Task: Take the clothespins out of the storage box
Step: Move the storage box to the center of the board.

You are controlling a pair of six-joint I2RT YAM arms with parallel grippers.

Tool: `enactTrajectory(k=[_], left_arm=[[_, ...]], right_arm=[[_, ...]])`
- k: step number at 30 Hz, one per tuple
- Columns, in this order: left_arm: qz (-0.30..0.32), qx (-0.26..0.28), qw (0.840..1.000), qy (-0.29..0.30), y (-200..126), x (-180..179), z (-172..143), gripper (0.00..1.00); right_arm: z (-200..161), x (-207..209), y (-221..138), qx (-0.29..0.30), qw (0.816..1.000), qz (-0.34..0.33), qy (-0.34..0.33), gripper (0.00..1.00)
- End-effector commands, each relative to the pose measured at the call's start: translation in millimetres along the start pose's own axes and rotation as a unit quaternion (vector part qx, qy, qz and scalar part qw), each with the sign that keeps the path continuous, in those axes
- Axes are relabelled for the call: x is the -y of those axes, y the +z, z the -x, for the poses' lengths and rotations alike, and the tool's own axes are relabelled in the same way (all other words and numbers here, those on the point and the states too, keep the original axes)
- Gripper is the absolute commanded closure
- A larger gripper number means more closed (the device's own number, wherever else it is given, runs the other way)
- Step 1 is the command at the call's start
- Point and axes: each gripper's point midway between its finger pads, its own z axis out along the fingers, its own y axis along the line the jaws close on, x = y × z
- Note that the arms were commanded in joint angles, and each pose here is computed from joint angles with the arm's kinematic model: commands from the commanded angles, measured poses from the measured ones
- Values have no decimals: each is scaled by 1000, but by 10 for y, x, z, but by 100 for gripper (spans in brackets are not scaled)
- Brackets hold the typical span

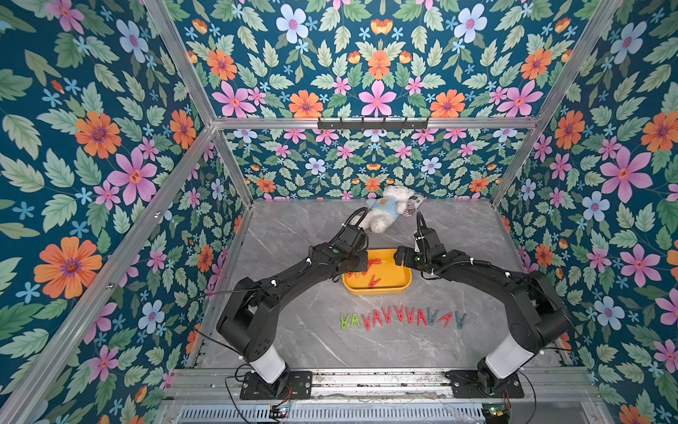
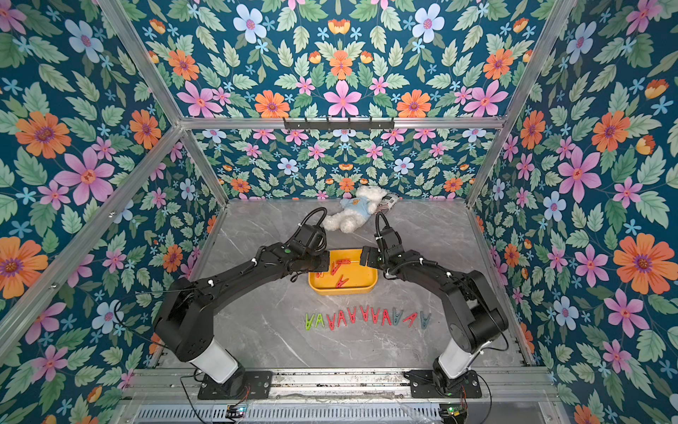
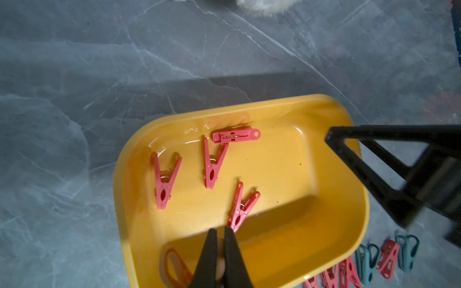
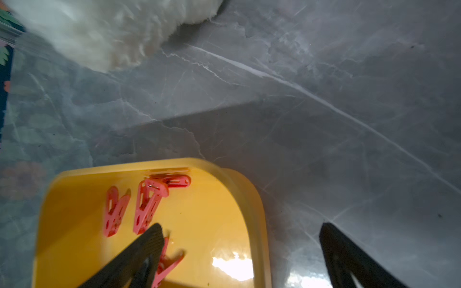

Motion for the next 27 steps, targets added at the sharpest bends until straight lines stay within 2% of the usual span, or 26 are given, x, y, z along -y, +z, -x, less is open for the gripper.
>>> enactTrajectory(k=[1, 6, 18, 27], left_arm=[[11, -2, 1000, -23, -61, -30, -103, 94], [7, 4, 999, -41, -146, -18, -227, 94], [3, 7, 998, -56, -191, 22, -443, 94], [23, 4, 998, -54, -129, -67, -505, 94]], right_arm=[[-6, 50, 102, -5, 1000, -20, 8, 1], [9, 87, 290, -15, 999, -48, 12, 1], [147, 171, 598, -12, 991, -104, 83, 1], [288, 116, 643, -9, 993, -102, 49, 1]])
